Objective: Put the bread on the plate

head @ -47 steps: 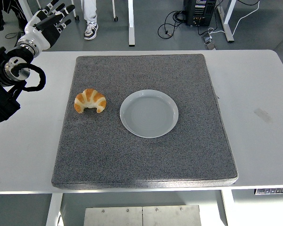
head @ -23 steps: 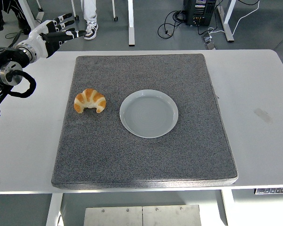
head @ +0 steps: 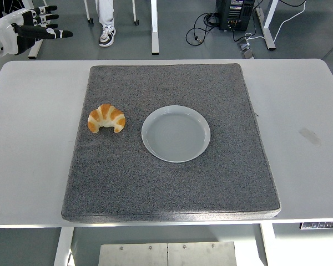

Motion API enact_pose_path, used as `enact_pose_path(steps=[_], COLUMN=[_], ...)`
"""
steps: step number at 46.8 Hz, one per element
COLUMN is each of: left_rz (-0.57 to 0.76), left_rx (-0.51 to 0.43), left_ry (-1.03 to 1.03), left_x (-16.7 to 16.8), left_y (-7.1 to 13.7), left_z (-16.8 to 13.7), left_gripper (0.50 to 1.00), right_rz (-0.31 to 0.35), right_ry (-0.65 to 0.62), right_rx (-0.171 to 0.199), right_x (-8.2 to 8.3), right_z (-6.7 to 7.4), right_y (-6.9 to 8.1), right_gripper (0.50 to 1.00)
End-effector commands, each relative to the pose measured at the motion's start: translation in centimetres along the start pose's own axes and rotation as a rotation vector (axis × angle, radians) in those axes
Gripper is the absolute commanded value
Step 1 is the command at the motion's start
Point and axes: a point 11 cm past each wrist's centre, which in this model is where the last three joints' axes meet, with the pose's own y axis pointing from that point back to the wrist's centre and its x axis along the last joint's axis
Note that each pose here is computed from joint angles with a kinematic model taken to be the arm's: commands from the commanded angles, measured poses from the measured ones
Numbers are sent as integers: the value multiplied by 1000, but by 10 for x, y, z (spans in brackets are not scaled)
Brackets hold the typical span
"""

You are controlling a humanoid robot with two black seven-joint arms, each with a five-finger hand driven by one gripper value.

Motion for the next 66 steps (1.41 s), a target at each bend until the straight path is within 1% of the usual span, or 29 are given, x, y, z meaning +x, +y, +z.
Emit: enact_pose_path(steps=[1,5,12,18,23,29,33,38,45,51,54,60,66], left_rz=[-8,-17,-56,-96,-150,-251,-291,-313,-323,-324,-324,-331,-350], left_rx=[6,34,74,112,123,122,122,151,203,224,219,220,209], left_ry=[-13,-64,-265,-390,-486,-576,-618,-662,-767,-843,-863,-859,-862], left_x=[-3,-6,-20,-31,-50,-79,-91,-93,-86,-79,-79,-85,-108], left_y=[0,-1,-3,-4,-6,0,4,7,11,15,15,13,5], left_z=[-1,-6,-5,-16,-23,-31,-35,-46,-58,-65,-64,-70,-82], left_gripper=[987,987,987,987,987,987,987,987,987,987,987,987,987], right_rz=[1,1,0,3,1,1,-1,0,1,1,1,1,0], right_ry=[2,0,0,1,2,0,1,0,0,0,0,0,0], right_rx=[0,0,0,0,0,0,0,0,0,0,0,0,0], right_x=[0,0,0,1,0,0,0,0,0,0,0,0,0], right_z=[0,0,0,0,0,0,0,0,0,0,0,0,0], right_y=[0,0,0,0,0,0,0,0,0,0,0,0,0], right_gripper=[1000,1000,1000,1000,1000,1000,1000,1000,1000,1000,1000,1000,1000])
